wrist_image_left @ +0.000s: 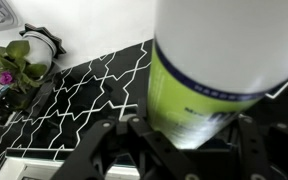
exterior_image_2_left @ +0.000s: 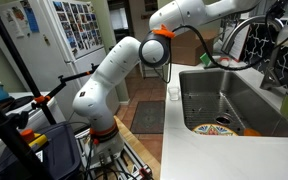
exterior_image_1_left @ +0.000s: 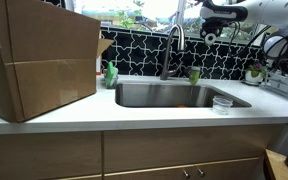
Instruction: Pour some of the liquid from the bottle on the right in the sink
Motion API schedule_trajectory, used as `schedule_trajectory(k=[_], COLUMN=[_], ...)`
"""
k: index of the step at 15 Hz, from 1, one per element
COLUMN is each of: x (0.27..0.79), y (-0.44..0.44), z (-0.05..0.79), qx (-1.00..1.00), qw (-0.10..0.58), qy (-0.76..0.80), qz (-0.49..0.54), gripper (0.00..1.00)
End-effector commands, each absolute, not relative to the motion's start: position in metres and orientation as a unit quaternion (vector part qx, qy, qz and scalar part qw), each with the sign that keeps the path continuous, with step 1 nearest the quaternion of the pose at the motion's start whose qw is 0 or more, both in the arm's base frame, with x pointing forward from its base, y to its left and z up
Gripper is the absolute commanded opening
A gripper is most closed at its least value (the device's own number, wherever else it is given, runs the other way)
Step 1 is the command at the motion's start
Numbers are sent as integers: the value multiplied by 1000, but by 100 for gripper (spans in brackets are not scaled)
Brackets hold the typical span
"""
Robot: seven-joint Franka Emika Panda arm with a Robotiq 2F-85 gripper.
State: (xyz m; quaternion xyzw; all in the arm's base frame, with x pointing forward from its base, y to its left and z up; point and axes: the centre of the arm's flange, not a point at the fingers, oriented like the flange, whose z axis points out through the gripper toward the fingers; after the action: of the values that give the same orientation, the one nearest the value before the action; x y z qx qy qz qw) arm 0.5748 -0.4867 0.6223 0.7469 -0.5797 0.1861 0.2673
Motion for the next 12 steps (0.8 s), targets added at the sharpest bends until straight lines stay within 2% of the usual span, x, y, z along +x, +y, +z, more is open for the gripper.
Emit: schedule_trajectory(k=[1, 4, 5, 12], x=[575, 575, 575, 556], y=[-487, -486, -486, -514], z=[622, 622, 622, 598], qx=[747, 748, 748, 776], qw=[267, 267, 267, 114], qy=[-579, -578, -578, -610], qz=[186, 186, 186, 116], gripper=[66, 66, 41, 41])
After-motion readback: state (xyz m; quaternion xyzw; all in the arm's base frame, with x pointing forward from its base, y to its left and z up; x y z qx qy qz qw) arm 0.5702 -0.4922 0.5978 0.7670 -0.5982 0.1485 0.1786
